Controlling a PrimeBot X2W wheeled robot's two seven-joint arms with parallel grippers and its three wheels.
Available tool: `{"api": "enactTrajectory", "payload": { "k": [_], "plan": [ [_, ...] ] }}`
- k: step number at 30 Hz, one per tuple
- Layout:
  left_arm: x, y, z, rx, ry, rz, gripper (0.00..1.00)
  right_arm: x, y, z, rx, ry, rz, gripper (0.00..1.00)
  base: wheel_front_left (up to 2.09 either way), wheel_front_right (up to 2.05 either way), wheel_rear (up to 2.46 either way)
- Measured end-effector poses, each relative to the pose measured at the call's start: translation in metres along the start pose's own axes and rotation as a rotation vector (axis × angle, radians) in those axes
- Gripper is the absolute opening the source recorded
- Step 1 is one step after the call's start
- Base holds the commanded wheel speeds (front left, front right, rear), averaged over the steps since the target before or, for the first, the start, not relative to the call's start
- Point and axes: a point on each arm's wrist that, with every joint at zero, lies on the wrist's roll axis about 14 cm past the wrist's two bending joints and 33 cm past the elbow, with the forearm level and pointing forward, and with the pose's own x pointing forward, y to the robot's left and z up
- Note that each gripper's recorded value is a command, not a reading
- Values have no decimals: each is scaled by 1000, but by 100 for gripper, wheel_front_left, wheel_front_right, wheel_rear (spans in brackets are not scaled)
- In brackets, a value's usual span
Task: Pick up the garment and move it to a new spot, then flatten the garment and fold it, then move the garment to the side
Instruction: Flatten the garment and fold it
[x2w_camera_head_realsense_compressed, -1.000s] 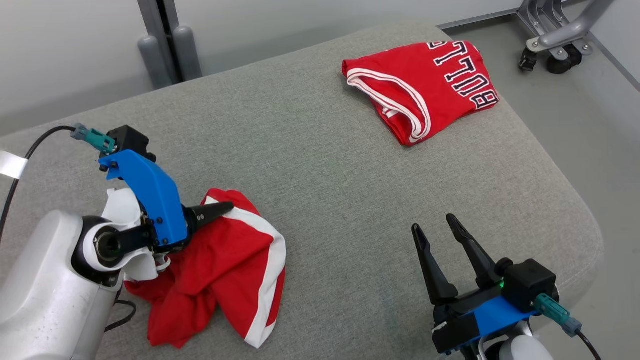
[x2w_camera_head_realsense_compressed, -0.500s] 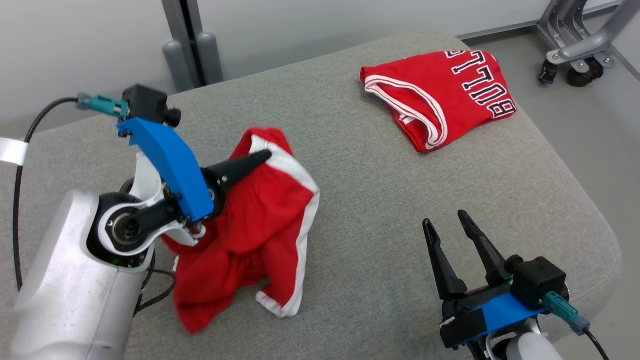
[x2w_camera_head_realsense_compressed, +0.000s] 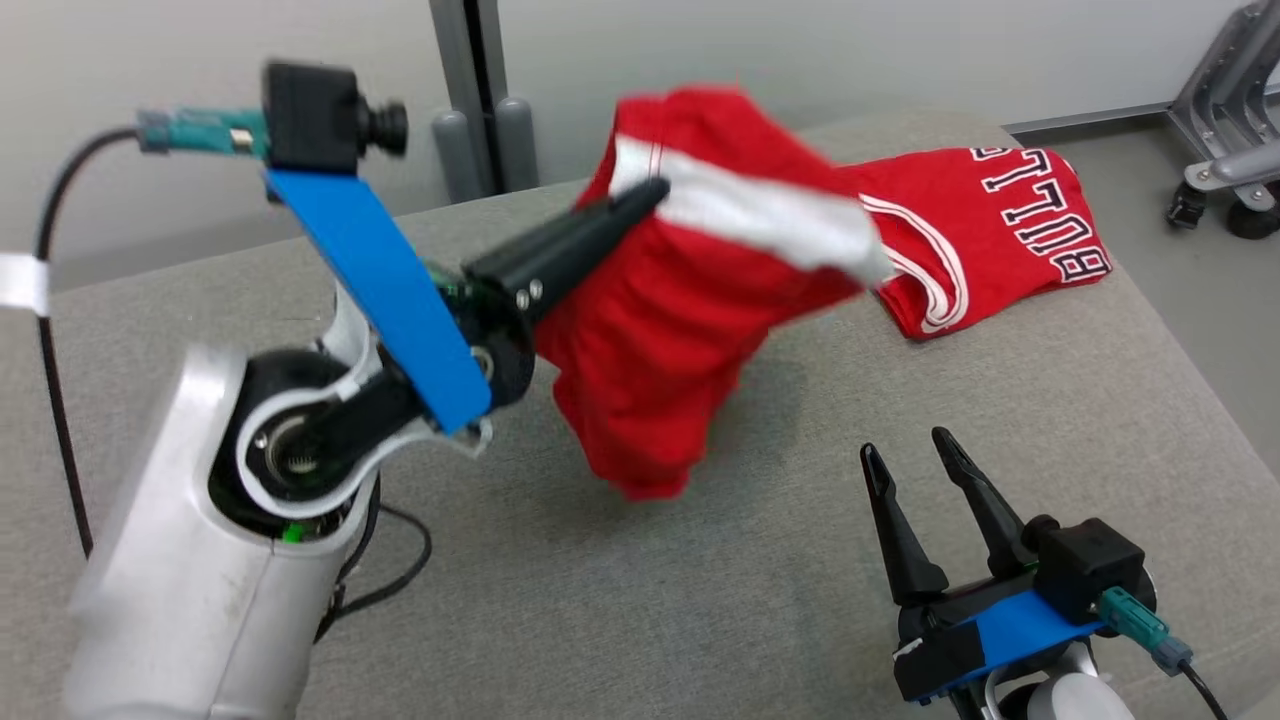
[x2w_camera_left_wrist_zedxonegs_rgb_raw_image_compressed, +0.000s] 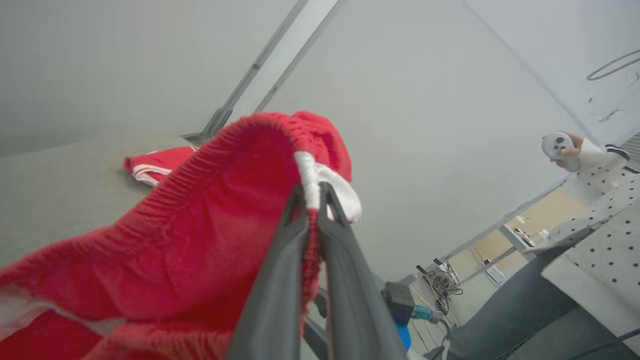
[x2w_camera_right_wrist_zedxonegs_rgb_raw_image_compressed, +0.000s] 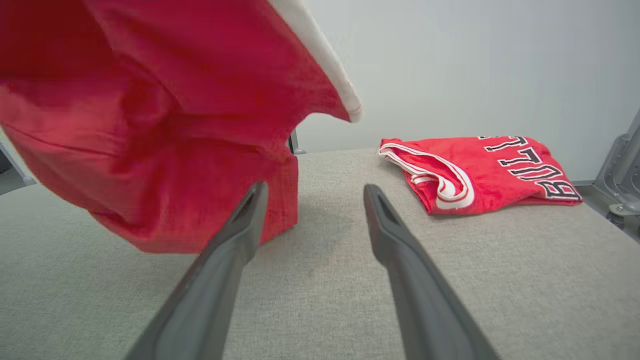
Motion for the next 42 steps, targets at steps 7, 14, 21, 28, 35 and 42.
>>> {"api": "enactTrajectory", "payload": {
  "k": [7,14,21,28,35,42],
  "plan": [
    [-66,90,-89,60,279,364,0,13,18,-4,4,11,59,100,0,0,0],
    [-132,151,-101,98,129,639,0,21,29,-5,0,14,93,100,0,0,0],
    [-159,156,-134,119,27,733,24,21,35,-4,-5,15,113,100,0,0,0],
    [-181,156,-166,140,18,814,100,24,48,3,-15,5,153,100,0,0,0],
    [-217,153,-176,186,-2,937,100,19,54,7,-19,4,169,100,0,0,0],
    [-244,138,-146,276,-206,1022,100,12,50,15,-25,-16,158,100,0,0,0]
  ]
}}
